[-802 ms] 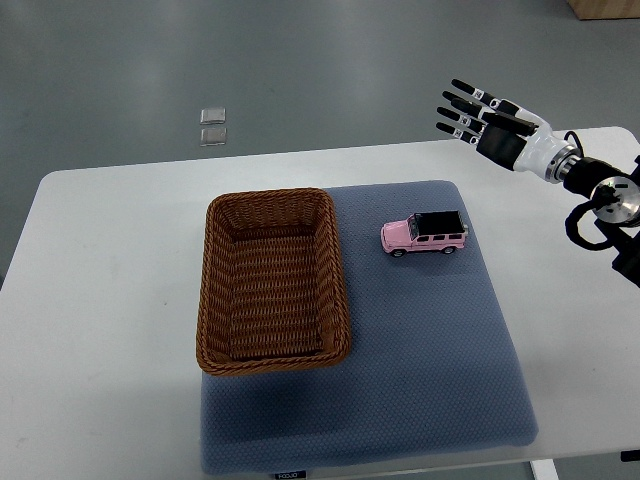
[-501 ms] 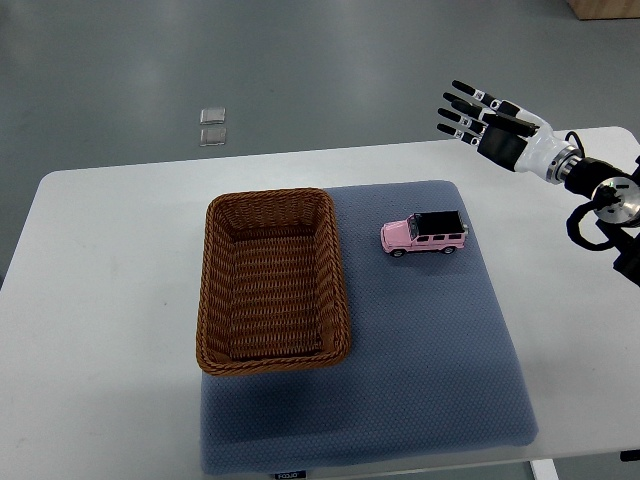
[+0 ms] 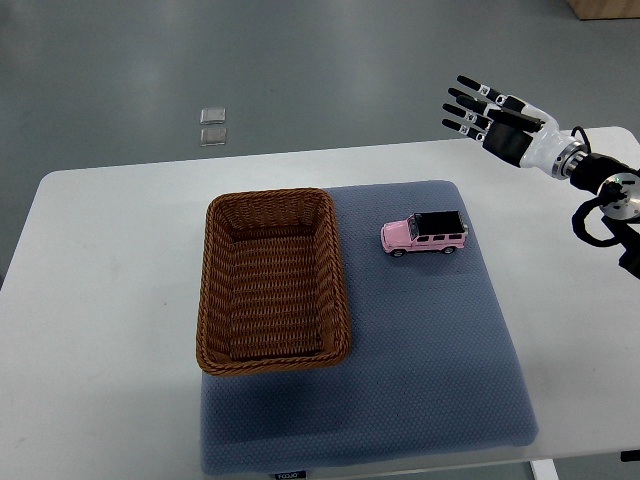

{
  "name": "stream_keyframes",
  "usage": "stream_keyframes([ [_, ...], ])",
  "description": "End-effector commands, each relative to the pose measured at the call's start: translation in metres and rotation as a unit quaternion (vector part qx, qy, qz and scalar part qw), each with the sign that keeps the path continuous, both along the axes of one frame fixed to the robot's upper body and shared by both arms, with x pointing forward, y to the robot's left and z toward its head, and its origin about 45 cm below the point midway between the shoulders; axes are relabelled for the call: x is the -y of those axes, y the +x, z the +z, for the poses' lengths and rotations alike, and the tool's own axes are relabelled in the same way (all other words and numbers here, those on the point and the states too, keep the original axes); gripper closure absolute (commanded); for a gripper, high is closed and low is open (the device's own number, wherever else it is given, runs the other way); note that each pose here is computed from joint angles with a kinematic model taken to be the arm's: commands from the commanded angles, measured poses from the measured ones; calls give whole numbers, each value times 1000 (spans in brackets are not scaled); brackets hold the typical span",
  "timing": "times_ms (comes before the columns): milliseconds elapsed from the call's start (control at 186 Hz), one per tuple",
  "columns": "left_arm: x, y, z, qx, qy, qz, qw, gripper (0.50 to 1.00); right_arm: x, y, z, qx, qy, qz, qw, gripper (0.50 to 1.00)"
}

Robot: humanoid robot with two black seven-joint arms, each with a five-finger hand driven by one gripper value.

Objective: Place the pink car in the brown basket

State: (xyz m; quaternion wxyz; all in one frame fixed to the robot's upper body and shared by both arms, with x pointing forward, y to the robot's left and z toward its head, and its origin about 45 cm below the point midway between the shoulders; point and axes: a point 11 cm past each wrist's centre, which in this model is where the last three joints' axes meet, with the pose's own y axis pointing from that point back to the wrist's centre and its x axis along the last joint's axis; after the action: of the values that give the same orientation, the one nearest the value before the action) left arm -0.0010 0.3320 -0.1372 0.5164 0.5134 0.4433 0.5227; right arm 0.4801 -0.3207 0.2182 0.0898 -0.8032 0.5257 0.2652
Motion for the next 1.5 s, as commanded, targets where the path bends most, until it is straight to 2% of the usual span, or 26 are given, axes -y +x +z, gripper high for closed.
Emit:
stream_keyframes([
  [0, 0, 0, 0, 0, 1, -1, 1000, 500, 0, 0, -1, -1, -6, 3, 1000, 587],
  [393, -1, 0, 0, 0, 1, 0, 1000, 500, -10, 3, 6, 20, -86, 42, 995, 587],
  [791, 0, 0, 0, 0, 0, 0, 1000, 500, -21, 8, 34, 67, -226, 119, 964, 589],
  [1109, 0, 0, 0, 0, 0, 0, 1000, 500, -40, 0, 28, 96, -347, 200, 911, 589],
  [1308, 0, 0, 0, 0, 0, 0, 1000, 500, -57, -13, 29, 132, -450, 277, 839, 589],
  [1497, 0, 0, 0, 0, 0, 0, 1000, 500, -58, -21, 23, 151, -522, 308, 781, 589],
])
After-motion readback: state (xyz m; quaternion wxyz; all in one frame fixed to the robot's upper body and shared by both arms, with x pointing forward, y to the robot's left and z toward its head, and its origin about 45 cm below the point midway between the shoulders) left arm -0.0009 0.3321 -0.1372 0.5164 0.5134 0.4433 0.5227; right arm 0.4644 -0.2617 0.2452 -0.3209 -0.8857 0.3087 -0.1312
